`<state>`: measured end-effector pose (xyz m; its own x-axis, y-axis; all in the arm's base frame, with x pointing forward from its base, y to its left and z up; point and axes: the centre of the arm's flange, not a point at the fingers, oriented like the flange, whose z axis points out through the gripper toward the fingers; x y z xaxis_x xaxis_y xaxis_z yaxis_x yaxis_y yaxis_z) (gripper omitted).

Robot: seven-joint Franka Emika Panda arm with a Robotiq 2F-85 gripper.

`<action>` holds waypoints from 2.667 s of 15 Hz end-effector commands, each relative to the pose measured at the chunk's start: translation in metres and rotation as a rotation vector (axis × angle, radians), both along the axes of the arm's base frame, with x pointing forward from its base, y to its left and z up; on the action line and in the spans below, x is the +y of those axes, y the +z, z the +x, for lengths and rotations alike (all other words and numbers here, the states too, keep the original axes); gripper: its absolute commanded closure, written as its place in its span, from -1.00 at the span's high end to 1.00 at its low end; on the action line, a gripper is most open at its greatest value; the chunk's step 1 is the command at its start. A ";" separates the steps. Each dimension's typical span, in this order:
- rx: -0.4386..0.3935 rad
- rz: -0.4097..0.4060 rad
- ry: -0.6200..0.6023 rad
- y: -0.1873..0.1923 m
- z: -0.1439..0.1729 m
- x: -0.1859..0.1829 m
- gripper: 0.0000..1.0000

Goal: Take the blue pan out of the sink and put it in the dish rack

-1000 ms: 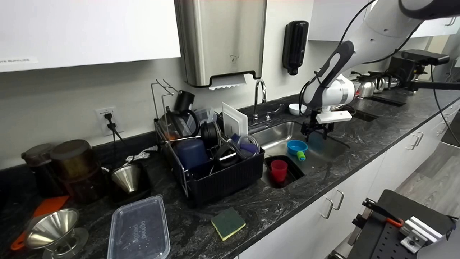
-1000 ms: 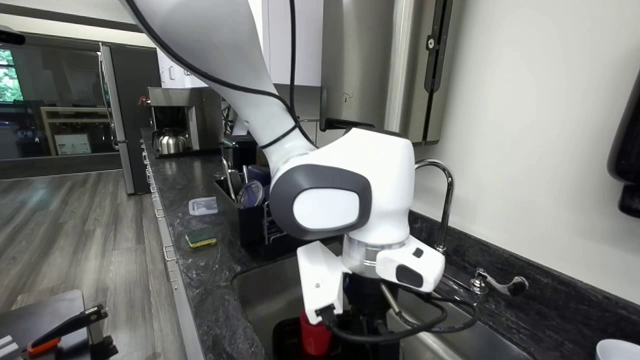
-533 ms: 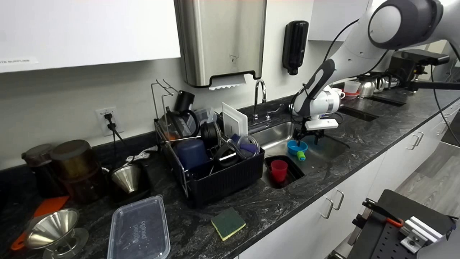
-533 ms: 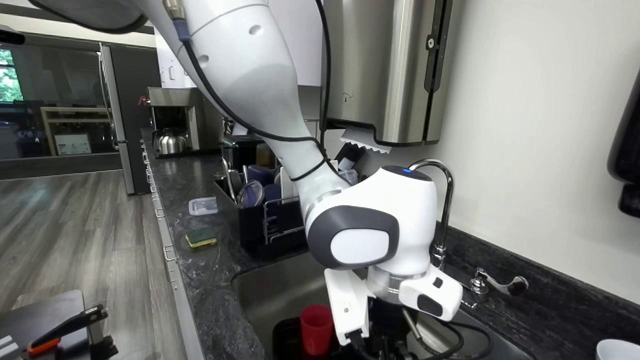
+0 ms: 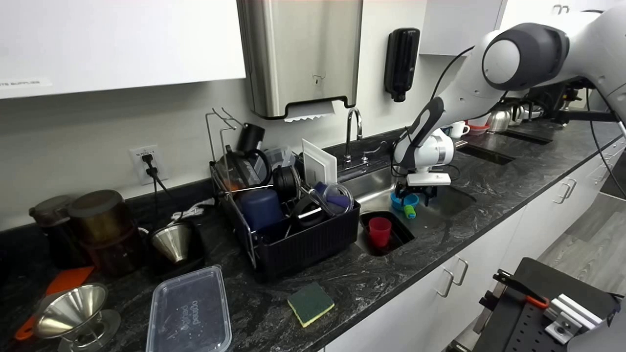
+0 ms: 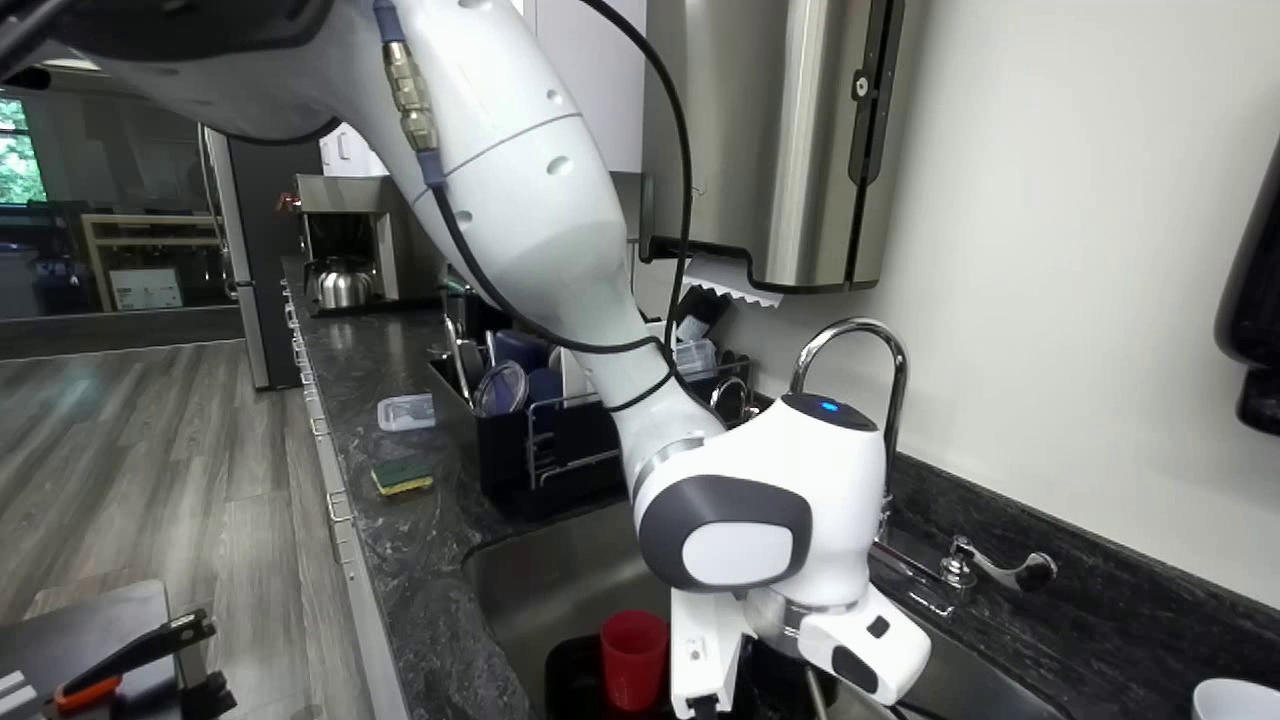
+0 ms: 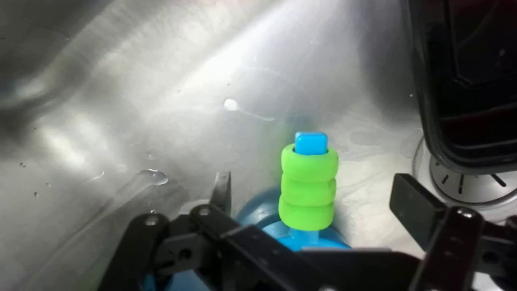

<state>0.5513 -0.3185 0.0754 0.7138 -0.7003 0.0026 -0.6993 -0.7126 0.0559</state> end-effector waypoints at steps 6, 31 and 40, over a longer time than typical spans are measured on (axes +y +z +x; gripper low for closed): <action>-0.006 0.004 -0.006 -0.009 0.005 -0.001 1.00; 0.000 0.001 0.053 -0.056 0.026 -0.018 -0.62; -0.001 -0.005 0.082 -0.037 0.022 -0.018 -0.84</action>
<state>0.5760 -0.3370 0.0247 0.7409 -0.6712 0.0234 -0.6712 -0.7387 0.0614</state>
